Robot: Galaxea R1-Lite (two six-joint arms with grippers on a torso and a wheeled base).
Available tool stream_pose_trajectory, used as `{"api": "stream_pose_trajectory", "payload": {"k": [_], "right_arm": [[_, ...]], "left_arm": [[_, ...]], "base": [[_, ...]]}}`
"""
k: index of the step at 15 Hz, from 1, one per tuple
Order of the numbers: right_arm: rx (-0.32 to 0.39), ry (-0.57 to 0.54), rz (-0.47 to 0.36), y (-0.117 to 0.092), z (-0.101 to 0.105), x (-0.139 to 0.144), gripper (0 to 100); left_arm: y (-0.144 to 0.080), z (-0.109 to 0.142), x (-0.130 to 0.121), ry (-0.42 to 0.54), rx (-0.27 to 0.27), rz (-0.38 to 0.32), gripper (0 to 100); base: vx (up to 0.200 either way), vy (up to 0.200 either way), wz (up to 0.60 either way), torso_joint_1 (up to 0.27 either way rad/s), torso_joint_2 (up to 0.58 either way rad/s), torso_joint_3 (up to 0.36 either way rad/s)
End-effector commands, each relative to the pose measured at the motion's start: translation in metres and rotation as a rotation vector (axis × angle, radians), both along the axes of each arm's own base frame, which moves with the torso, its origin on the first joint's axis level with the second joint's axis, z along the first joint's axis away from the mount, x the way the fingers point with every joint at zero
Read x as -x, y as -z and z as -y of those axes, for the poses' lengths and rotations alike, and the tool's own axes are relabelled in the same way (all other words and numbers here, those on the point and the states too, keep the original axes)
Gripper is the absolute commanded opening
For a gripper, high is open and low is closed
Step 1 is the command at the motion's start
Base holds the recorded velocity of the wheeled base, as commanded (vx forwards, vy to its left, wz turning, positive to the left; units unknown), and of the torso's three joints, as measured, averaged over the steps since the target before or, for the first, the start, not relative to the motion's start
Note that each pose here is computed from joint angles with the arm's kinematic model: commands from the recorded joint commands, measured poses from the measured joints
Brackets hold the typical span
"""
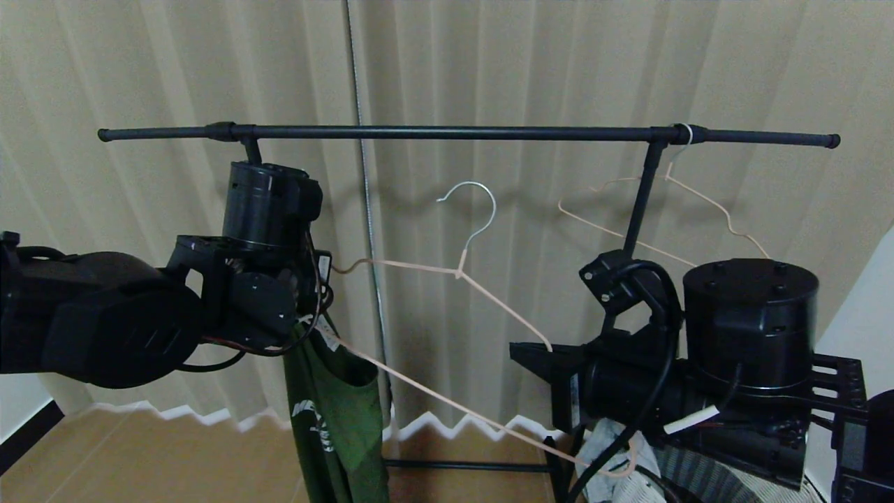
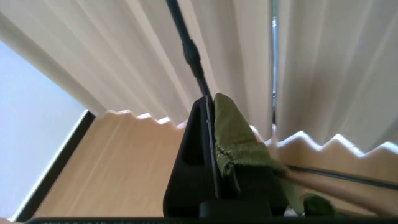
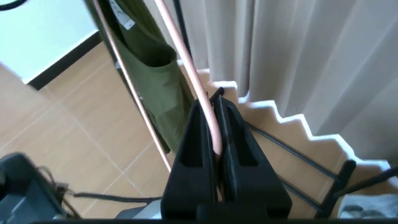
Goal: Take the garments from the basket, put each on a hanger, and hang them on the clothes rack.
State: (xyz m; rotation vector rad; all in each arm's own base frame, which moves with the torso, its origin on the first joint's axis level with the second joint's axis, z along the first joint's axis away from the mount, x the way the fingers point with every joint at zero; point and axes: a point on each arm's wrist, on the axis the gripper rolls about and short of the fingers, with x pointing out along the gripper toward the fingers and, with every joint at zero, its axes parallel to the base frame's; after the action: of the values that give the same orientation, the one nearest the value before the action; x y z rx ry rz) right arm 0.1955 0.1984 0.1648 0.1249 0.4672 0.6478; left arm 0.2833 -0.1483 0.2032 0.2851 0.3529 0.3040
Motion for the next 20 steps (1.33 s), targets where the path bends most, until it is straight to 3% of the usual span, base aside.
{"api": "stream_pose_trajectory", "payload": {"k": [1, 3, 8, 12, 15, 16, 20], "right_arm": [[0.017, 0.044, -0.017, 0.009, -0.017, -0.009, 0], [0.025, 0.114, -0.004, 0.011, -0.025, -0.019, 0], [-0.013, 0.132, -0.008, 0.008, -0.033, -0.026, 0], [-0.015, 0.131, -0.032, 0.015, -0.041, -0.029, 0], [-0.008, 0.155, -0.031, 0.016, -0.038, -0.028, 0], [0.007, 0.238, -0.008, 0.014, -0.029, -0.031, 0], [-0.006, 0.328, 0.009, 0.005, -0.001, -0.039, 0]], "left_arm": [[-0.001, 0.004, 0.003, 0.012, 0.007, 0.004, 0], [-0.003, 0.003, 0.004, 0.013, 0.01, 0.009, 0], [-0.013, 0.009, 0.016, 0.047, 0.024, 0.032, 0], [-0.026, 0.025, 0.033, 0.116, 0.076, 0.076, 0], [-0.029, 0.026, 0.036, 0.123, 0.086, 0.084, 0], [-0.029, 0.015, 0.031, 0.083, 0.075, 0.074, 0], [-0.031, -0.001, 0.027, 0.034, 0.065, 0.07, 0]], "base": [[0.0, 0.0, 0.0, 0.0, 0.0, 0.0], [0.0, 0.0, 0.0, 0.0, 0.0, 0.0], [0.0, 0.0, 0.0, 0.0, 0.0, 0.0], [0.0, 0.0, 0.0, 0.0, 0.0, 0.0], [0.0, 0.0, 0.0, 0.0, 0.0, 0.0], [0.0, 0.0, 0.0, 0.0, 0.0, 0.0], [0.0, 0.0, 0.0, 0.0, 0.0, 0.0]]}}
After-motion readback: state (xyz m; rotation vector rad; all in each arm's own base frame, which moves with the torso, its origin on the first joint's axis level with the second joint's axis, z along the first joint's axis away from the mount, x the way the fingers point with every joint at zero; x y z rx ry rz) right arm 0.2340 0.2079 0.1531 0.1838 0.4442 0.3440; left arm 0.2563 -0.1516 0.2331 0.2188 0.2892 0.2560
